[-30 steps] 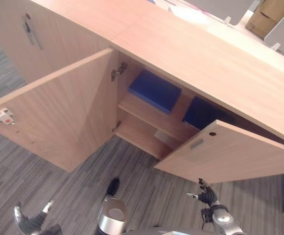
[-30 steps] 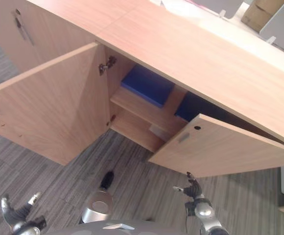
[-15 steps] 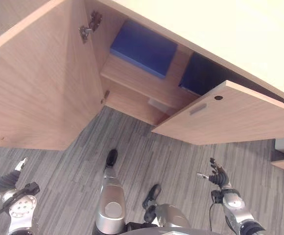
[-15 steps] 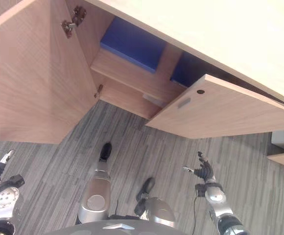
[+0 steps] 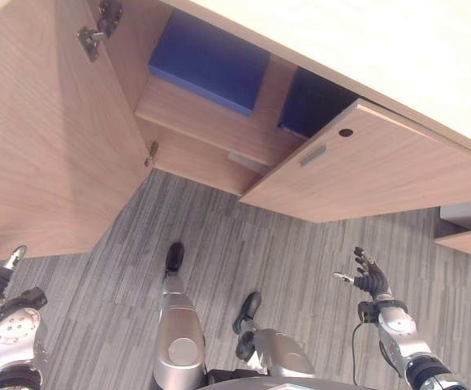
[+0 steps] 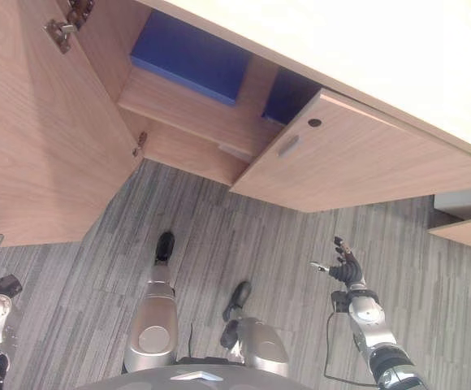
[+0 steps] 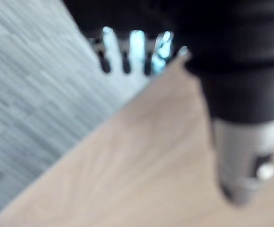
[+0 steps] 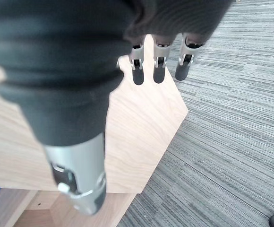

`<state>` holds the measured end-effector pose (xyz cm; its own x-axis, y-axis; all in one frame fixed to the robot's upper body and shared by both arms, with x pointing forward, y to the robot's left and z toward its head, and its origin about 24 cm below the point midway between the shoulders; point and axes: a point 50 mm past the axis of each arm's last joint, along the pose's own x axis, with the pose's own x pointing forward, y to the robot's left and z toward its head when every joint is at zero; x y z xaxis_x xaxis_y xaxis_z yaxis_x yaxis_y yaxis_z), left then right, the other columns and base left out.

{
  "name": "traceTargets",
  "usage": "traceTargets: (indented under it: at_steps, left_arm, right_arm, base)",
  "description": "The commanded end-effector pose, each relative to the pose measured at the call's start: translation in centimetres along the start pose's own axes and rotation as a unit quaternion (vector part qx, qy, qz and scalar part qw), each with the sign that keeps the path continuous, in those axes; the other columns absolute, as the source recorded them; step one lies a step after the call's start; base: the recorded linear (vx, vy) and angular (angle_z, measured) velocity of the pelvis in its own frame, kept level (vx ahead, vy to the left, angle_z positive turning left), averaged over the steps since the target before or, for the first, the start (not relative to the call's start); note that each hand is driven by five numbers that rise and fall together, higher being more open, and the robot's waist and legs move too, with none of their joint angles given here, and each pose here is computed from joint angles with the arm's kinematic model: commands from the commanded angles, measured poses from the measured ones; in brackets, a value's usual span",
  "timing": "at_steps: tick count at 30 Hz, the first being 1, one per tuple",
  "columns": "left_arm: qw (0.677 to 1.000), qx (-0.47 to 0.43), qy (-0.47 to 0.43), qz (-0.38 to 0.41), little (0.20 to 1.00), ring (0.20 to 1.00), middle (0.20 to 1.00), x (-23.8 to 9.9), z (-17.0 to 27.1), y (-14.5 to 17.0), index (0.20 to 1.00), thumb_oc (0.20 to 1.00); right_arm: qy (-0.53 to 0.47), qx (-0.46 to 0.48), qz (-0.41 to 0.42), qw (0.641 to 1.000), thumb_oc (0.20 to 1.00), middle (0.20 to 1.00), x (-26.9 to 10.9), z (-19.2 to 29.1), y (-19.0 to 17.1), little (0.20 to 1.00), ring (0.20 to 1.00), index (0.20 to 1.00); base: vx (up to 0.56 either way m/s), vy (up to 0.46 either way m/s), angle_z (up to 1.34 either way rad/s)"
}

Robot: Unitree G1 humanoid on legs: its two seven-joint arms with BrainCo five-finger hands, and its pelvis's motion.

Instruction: Put the empty folder in the office cabinet

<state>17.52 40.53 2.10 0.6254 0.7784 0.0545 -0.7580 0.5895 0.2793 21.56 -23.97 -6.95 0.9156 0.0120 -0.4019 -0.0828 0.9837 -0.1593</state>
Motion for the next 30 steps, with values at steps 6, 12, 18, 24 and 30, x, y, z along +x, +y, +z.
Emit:
traceTargets:
  at_steps: [6,12,18,24,30]
  left_arm:
    - [0.988,0.019,0.007,-0.153,1.000,1.000,1.000,-0.1,-0.1,-3.7,1.000,1.000]
    - [0.962,0.021,0.073,-0.263,1.000,1.000,1.000,-4.4,-3.4,-8.8,1.000,1.000]
    - [0.941,0.000,0.124,-0.313,1.000,1.000,1.000,-8.3,-5.8,-11.2,1.000,1.000]
    - [0.928,-0.026,0.158,-0.335,1.000,1.000,1.000,-10.7,-7.0,-12.3,1.000,1.000]
    - [0.915,-0.045,0.160,-0.367,1.000,1.000,1.000,-12.1,-7.0,-14.0,1.000,1.000]
  right_arm:
    - [-0.029,-0.010,-0.036,0.999,1.000,1.000,0.1,2.1,-3.9,1.000,1.000,1.000]
    - [-0.016,0.011,-0.053,0.998,1.000,1.000,-0.1,1.1,-3.8,1.000,1.000,1.000]
    - [0.010,0.011,-0.055,0.998,1.000,1.000,-1.0,-0.8,-2.4,1.000,1.000,1.000]
    - [0.033,0.010,-0.059,0.998,1.000,1.000,-2.1,-2.5,-1.4,1.000,1.000,1.000]
    - [0.047,0.012,-0.057,0.997,1.000,1.000,-2.7,-3.6,-0.8,1.000,1.000,1.000]
  base:
    - [0.02,-0.040,-0.04]
    - [0.05,-0.017,-0.13]
    - [0.09,-0.019,-0.20]
    - [0.08,-0.022,-0.21]
    - [0.07,-0.006,-0.19]
